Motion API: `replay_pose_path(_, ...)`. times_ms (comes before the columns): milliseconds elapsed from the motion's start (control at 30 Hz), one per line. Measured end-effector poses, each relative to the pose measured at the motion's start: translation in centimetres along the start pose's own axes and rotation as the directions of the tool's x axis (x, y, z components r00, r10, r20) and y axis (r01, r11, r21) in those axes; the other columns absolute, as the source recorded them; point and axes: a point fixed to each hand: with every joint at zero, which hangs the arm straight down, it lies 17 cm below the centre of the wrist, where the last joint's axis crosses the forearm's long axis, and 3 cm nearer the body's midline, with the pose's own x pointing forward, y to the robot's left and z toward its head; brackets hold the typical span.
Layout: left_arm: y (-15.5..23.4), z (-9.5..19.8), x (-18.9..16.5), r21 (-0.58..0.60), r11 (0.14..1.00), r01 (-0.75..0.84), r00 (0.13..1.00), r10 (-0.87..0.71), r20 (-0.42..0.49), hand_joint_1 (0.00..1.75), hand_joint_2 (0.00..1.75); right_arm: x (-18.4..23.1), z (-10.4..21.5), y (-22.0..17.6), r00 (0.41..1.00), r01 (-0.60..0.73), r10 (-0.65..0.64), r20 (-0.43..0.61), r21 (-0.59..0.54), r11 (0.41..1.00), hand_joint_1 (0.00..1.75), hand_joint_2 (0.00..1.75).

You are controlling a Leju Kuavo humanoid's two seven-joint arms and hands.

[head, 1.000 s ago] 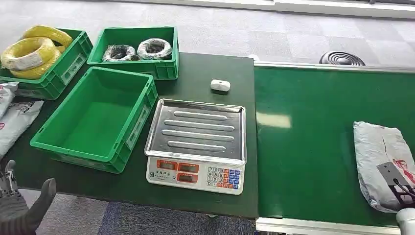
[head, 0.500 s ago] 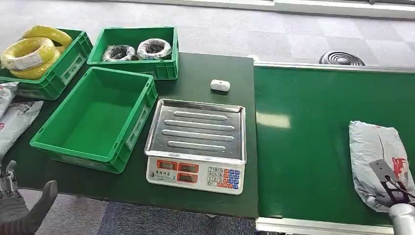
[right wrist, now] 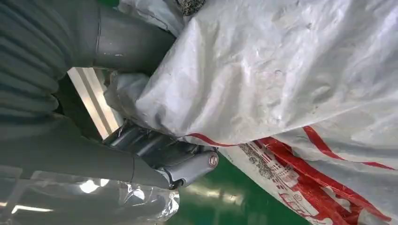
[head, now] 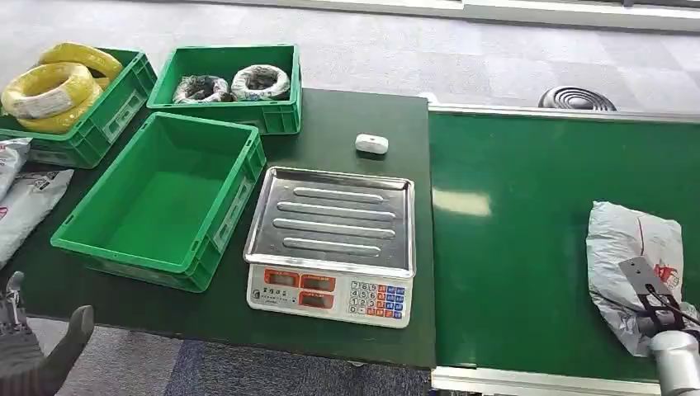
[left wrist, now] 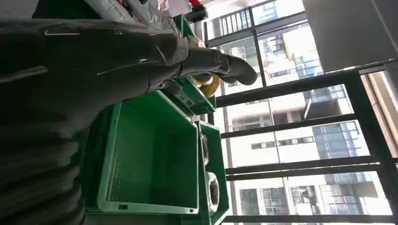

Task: Moved the parcel from conveyor to table for the left to box.

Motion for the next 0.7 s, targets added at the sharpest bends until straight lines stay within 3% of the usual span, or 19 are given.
replay_pose_path(400,0.3,0.0,0.3,0.012,1.000,-0.002,1.000,0.002,0.017,0.00,1.75,7.3,-0.2,-6.1,0.989,0.020,0.003,0.150,-0.155,0.988,1.75,1.75)
replay_pose_path(567,0.2,-0.4,0.5,0.017,1.000,-0.006,1.000,0.005,0.029,0.00,1.75,14.3,1.0,-11.4,0.963,0.046,0.026,0.268,-0.258,0.965,1.75,1.75)
replay_pose_path(700,0.2,-0.7,0.6,0.028,1.000,-0.007,0.999,0.005,0.039,0.00,1.75,23.0,4.5,-14.1,0.897,0.064,0.105,0.429,-0.362,0.930,1.75,1.75)
